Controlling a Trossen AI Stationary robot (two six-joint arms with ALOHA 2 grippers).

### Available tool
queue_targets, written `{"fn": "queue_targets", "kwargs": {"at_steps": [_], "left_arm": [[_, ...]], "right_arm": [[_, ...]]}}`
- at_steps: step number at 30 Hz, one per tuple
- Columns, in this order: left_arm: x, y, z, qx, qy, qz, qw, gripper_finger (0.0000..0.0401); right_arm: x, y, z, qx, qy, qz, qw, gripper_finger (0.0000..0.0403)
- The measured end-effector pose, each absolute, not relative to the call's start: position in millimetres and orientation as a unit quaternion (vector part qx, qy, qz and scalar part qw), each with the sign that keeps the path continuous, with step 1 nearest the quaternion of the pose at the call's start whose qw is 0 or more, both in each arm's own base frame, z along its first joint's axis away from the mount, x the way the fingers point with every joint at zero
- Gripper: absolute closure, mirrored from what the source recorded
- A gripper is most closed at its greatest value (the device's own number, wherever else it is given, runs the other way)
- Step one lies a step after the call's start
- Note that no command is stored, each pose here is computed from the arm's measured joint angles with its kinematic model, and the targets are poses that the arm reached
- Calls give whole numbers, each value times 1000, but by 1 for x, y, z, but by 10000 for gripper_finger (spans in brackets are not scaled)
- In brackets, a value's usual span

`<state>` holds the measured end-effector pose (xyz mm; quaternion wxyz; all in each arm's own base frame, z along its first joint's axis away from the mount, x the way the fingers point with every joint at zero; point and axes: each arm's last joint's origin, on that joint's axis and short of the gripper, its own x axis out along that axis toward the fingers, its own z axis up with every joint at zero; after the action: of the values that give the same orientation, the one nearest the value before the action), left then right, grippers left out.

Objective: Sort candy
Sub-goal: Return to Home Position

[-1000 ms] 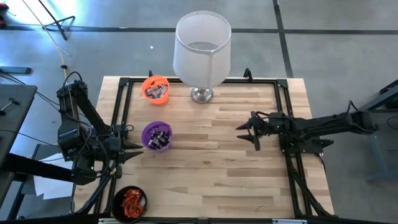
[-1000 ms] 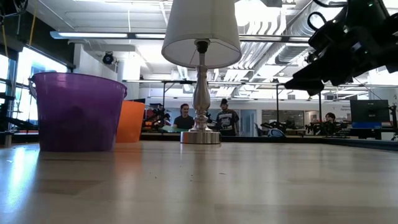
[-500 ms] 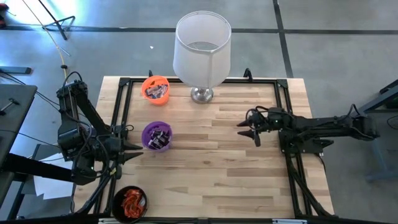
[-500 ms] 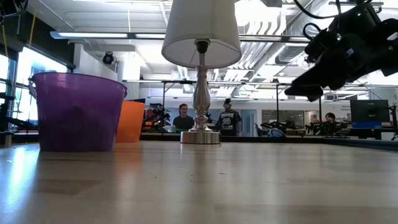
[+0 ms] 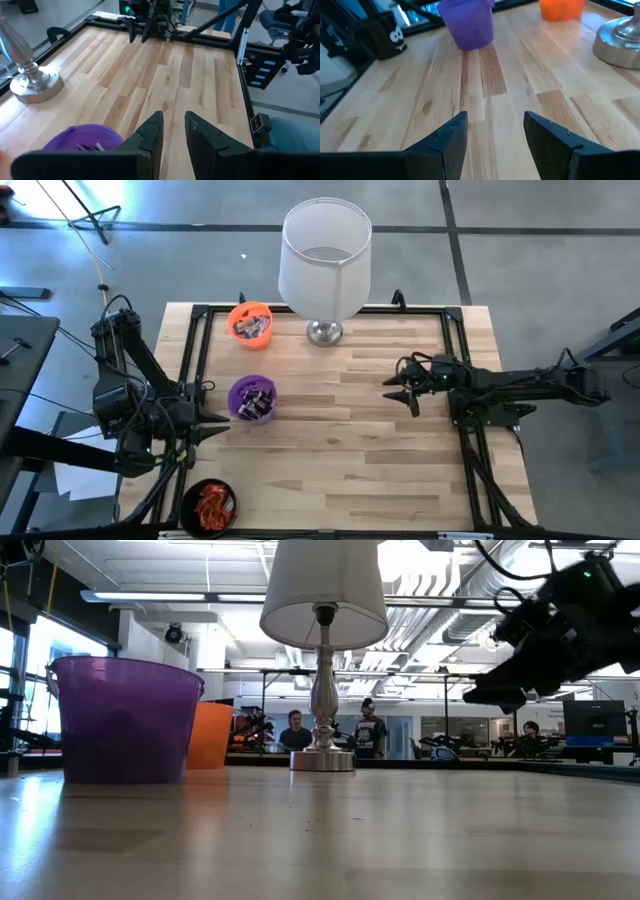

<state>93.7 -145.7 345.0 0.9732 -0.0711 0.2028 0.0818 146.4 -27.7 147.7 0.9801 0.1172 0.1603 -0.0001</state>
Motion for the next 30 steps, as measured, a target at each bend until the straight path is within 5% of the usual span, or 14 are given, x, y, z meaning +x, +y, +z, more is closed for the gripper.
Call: {"fn": "queue_targets", "kwargs": {"at_steps": [30], "left_arm": [[95, -147, 345, -77, 186, 95, 975, 334]], "right_arm": [[131, -27, 132, 136, 164, -53, 976, 213]]}}
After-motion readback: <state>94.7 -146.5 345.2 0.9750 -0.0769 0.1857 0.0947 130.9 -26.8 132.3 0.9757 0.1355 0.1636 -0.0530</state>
